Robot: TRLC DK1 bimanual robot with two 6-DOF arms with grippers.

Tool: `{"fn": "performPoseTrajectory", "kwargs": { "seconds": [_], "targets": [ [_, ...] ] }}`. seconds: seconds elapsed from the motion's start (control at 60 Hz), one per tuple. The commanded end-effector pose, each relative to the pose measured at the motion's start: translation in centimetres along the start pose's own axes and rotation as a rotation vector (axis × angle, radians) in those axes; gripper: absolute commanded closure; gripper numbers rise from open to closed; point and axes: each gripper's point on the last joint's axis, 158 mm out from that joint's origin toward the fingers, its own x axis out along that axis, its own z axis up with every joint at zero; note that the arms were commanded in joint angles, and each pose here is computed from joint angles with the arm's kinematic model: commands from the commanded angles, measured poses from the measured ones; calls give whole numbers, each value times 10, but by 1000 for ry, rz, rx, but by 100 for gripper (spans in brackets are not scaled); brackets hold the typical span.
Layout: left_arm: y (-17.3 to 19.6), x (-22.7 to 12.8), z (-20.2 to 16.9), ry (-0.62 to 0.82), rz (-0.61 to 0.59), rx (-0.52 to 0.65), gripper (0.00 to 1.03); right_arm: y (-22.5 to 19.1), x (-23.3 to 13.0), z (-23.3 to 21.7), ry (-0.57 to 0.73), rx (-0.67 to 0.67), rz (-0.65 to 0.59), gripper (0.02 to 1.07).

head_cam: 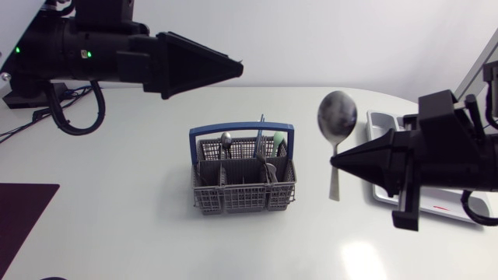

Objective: Sort the cutlery from the basket into the organizer compartments.

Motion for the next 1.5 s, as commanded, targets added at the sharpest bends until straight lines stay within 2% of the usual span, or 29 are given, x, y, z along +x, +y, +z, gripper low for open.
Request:
{"fn": "performPoseTrajectory", "kwargs": {
  "seconds": [0.0,0.217,0.483,0.65,0.9,1.1,1.3,1.483],
  "targets": [
    [6,1,-7,22,54,29,6,-26,-9,-22,34,54,-90,101],
    [28,14,-49,142,201,120,6,-115,-39,-58,71,238,-342,101],
    [32,16,-71,190,239,149,6,-227,-63,-123,154,446,-620,101],
    [32,19,-75,206,249,169,6,-282,-76,-150,189,550,-752,101],
    [29,26,-85,241,262,210,6,-353,-78,-190,237,702,-887,101],
    [31,26,-90,256,282,223,6,-389,-78,-215,241,807,-959,101],
    [31,26,-94,266,285,226,6,-415,-83,-235,239,869,-1004,101],
    [28,28,-95,271,286,235,6,-417,-74,-262,288,916,-988,101]
  ]
}}
